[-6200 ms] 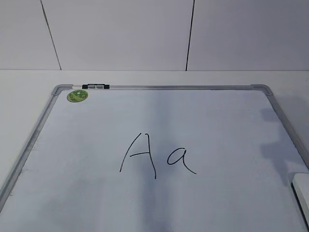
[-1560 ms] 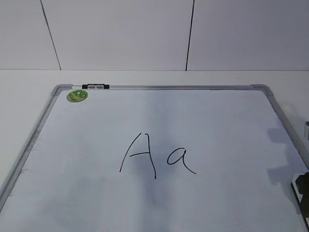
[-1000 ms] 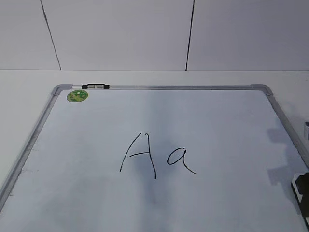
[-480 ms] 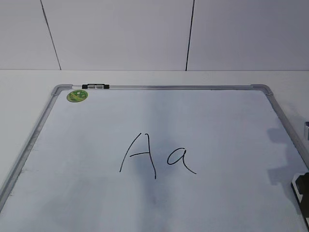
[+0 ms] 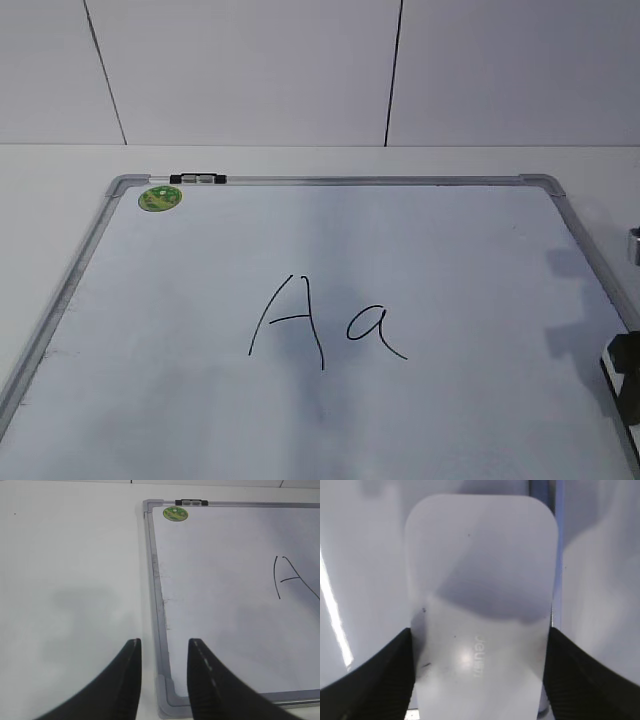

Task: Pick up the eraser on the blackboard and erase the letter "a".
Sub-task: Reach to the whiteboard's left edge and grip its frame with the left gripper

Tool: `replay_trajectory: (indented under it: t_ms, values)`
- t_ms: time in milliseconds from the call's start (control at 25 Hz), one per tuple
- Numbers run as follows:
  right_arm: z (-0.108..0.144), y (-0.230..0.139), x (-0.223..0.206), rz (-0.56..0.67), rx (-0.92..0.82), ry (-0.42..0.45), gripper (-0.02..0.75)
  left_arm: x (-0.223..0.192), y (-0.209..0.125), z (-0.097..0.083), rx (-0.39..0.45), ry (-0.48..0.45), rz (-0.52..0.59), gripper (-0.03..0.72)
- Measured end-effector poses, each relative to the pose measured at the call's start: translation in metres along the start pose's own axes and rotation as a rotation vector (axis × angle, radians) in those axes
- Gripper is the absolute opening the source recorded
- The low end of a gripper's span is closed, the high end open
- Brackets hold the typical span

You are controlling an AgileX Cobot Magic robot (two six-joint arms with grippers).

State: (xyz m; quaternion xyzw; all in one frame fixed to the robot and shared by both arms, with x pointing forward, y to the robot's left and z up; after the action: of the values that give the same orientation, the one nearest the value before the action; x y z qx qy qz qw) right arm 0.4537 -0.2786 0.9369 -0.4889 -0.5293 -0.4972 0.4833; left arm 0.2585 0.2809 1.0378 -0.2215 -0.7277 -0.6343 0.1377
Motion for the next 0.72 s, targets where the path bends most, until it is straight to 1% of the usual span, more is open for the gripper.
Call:
replay_trajectory:
  t_ms: [240, 720]
  values:
    - [0.0015, 0.0084, 0.0115, -0.012, -0.01, 0.011, 0.552, 0.0, 0.0, 0.0, 0.0, 0.0, 0.0, 0.235]
    - [0.0038, 0.0069, 0.0126, 0.006, -0.023, 0.03, 0.551, 0.0, 0.0001, -0.0009, 0.004, -0.007, -0.001, 0.235]
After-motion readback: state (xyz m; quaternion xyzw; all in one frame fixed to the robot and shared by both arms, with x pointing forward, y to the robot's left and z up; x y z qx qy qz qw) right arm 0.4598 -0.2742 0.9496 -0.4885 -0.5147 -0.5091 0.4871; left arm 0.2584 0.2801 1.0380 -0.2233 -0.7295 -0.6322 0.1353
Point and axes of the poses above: a point on each arm's last joint axis where the gripper is mounted, x pointing back along that axis away from the gripper, z along the wrist's bending axis when the last joint is at zero, y = z × x, the point moved 3 cm from there along -x, pointing out along that axis toward the gripper, and after that the axes turned 2 degrees about x, right-handed, at the moved point
